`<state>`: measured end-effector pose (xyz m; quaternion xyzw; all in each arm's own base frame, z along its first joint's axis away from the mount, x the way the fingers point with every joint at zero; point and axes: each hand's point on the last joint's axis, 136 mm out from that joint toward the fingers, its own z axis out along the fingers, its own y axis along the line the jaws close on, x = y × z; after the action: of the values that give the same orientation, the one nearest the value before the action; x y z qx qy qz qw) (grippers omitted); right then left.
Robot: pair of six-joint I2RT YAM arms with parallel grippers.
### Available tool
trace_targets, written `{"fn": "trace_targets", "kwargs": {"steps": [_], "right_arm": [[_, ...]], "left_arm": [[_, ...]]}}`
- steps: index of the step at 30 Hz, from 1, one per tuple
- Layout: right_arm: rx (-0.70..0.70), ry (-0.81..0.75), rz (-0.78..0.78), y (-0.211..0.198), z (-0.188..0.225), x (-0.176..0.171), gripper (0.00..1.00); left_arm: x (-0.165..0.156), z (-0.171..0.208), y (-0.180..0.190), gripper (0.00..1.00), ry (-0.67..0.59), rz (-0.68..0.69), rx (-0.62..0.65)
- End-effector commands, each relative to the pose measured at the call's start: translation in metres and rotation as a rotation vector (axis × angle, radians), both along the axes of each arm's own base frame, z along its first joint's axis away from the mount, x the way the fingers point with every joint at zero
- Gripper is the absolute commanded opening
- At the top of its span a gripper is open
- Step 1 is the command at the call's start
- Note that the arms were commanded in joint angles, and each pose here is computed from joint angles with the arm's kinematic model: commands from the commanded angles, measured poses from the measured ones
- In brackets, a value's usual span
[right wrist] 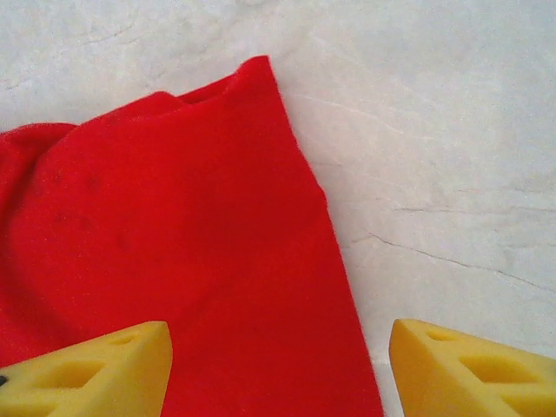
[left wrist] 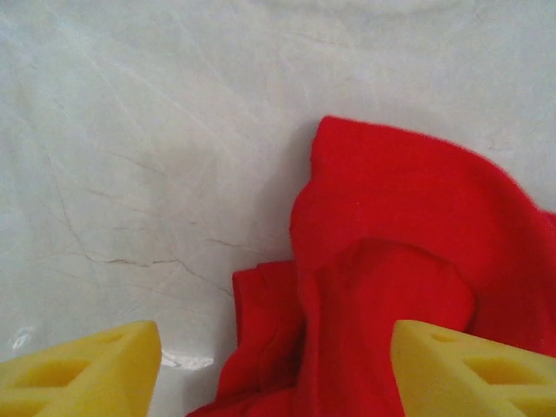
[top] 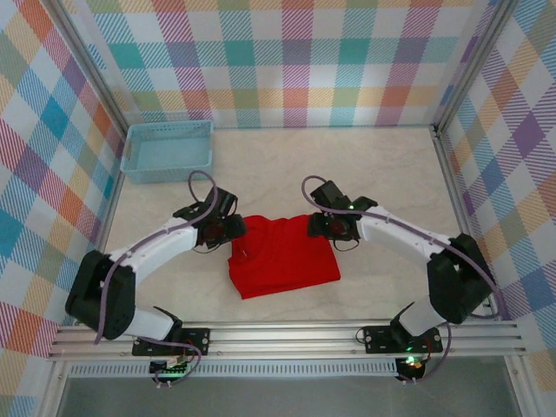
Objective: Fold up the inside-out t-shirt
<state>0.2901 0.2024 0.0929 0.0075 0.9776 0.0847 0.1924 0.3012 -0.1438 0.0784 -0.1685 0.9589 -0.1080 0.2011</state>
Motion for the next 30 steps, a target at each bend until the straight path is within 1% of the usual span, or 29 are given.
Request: {"fn": "trace_targets", "kwargs": {"steps": [1, 2, 5, 7, 8, 11, 13, 16, 20, 22, 25, 27, 28, 30], "right_arm": [[0.049, 0.028, 0.046, 0.015, -0.006, 0.018, 0.67], [0.058, 0.034, 0.045, 0.015, -0.009, 0.022, 0.67], [0.054, 0.058, 0.040, 0.015, -0.022, 0.031, 0.67], [0.050, 0.078, 0.038, 0.015, -0.032, 0.037, 0.66], [0.048, 0.088, 0.033, 0.015, -0.037, 0.040, 0.65], [0.050, 0.096, 0.025, 0.012, -0.045, 0.048, 0.61], [0.061, 0.089, 0.032, 0.011, -0.047, 0.053, 0.55], [0.076, 0.091, 0.045, 0.012, -0.051, 0.057, 0.47], [0.065, 0.108, 0.022, 0.006, -0.059, 0.058, 0.44], [0.061, 0.114, 0.014, 0.003, -0.062, 0.058, 0.43], [0.053, 0.121, 0.009, 0.001, -0.066, 0.058, 0.42], [0.053, 0.119, 0.008, 0.001, -0.066, 0.058, 0.42], [0.057, 0.112, 0.010, 0.002, -0.064, 0.059, 0.42], [0.061, 0.102, 0.016, 0.003, -0.060, 0.060, 0.41]], "left_arm": [[0.026, 0.002, -0.016, 0.64, -0.031, -0.047, -0.020], [0.028, -0.001, -0.015, 0.62, -0.026, -0.045, -0.012], [0.033, -0.013, -0.012, 0.50, -0.016, -0.033, -0.004], [0.035, -0.021, -0.009, 0.40, -0.010, -0.026, -0.002], [0.035, -0.025, -0.008, 0.33, -0.004, -0.024, 0.001], [0.034, -0.028, -0.004, 0.18, -0.004, -0.019, -0.002], [0.029, -0.024, -0.001, 0.10, -0.015, -0.015, -0.001], [0.019, -0.014, 0.007, 0.03, -0.046, -0.002, -0.002], [-0.003, -0.002, 0.027, 0.00, -0.093, 0.049, 0.011], [-0.016, 0.001, 0.037, 0.01, -0.117, 0.073, 0.010], [-0.030, -0.005, 0.043, 0.03, -0.114, 0.088, 0.002], [-0.037, -0.014, 0.047, 0.06, -0.089, 0.092, 0.012], [-0.038, -0.017, 0.050, 0.10, -0.078, 0.099, 0.025], [-0.038, -0.021, 0.055, 0.15, -0.066, 0.105, 0.053]]}}
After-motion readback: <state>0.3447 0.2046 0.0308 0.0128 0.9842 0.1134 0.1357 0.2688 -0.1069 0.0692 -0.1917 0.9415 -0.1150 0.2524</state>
